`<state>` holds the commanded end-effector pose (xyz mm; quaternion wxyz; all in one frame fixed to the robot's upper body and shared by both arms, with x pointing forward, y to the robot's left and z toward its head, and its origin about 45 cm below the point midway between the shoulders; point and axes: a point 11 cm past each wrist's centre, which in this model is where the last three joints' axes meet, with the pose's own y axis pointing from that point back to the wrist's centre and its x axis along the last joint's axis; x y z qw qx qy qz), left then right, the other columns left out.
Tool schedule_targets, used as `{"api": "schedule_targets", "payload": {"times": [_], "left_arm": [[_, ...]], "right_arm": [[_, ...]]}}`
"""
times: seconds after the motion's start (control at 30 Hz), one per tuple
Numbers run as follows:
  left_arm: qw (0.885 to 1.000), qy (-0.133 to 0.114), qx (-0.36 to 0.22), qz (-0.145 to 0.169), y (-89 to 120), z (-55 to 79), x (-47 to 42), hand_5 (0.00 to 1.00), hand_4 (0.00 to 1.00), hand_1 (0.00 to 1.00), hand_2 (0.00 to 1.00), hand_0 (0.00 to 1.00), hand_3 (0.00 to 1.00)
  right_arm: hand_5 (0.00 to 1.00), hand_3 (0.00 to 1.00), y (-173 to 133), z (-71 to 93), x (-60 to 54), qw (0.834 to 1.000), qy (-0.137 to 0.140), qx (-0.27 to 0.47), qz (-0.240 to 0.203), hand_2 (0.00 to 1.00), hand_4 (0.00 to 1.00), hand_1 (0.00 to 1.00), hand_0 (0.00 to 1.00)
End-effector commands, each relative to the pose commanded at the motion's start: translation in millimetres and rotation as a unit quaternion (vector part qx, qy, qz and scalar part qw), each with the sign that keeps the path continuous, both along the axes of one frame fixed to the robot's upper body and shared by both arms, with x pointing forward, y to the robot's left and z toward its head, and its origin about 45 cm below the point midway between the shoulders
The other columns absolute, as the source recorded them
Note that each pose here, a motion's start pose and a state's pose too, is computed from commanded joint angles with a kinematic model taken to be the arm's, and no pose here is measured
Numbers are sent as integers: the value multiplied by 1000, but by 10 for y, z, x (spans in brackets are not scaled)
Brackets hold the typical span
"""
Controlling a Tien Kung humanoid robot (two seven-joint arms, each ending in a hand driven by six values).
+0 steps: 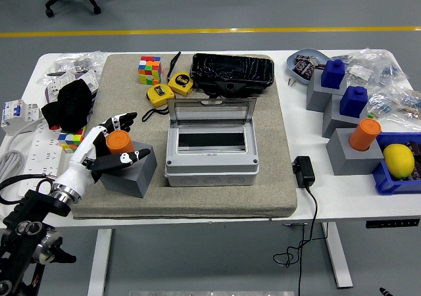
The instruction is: Fetch the battery,place it into the box,close the lid of the box
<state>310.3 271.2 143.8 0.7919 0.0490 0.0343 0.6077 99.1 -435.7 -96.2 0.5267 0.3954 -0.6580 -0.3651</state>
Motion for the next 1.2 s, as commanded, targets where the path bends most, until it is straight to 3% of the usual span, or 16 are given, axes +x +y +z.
{"api": "schedule_targets", "payload": {"times": [0.07,0.23,0.27,0.43,0.47,0.63,0.67,0.83,0.87,1.03,1.07,1.2], "left_arm": [[1000,0,1,2,3,-3,2,2,998,885,818,872,762],[1000,3,11,9,13,-20,11,2,998,885,818,872,762],[1000,3,10,9,12,-22,13,2,998,834,757,728,742],[1000,4,13,13,8,-32,13,2,998,834,757,728,742],[1000,3,13,15,6,-32,13,2,998,731,587,572,609],[1000,-1,12,23,-8,-20,22,2,998,731,587,572,609],[1000,-1,12,23,-10,-17,25,2,998,622,479,430,506],[1000,-2,16,27,-17,-17,31,2,998,622,479,430,506],[1000,-1,16,27,-20,-20,31,2,998,481,391,294,400],[999,-1,24,29,-33,-26,28,2,998,481,391,294,400],[999,-1,24,28,-36,-28,28,2,998,424,345,243,328],[999,0,33,29,-48,-40,24,2,998,424,345,243,328]], "right_arm": [[732,554,0,1,7,1000,-1,0,0,567,955,535,531],[732,554,-3,4,12,1000,-2,0,-1,567,955,535,531],[736,556,-5,4,12,1000,-2,-1,-1,566,956,535,532],[736,556,-6,3,6,1000,-2,-1,-2,566,956,535,532],[747,559,-4,3,5,1000,-2,0,-2,565,961,535,532],[747,559,-3,2,4,1000,-2,0,-1,565,961,535,532],[758,561,-4,3,6,1000,-2,0,-1,565,964,534,532],[758,561,-5,4,8,1000,-2,0,-1,565,964,534,532],[760,563,-6,4,8,1000,-2,-1,-1,565,965,535,532],[760,563,-16,8,7,1000,-2,-2,-2,565,965,535,532],[774,567,-18,8,7,1000,-2,-2,-2,566,969,534,533],[774,567,-25,11,5,1000,-2,-2,-2,566,969,534,533]]}}
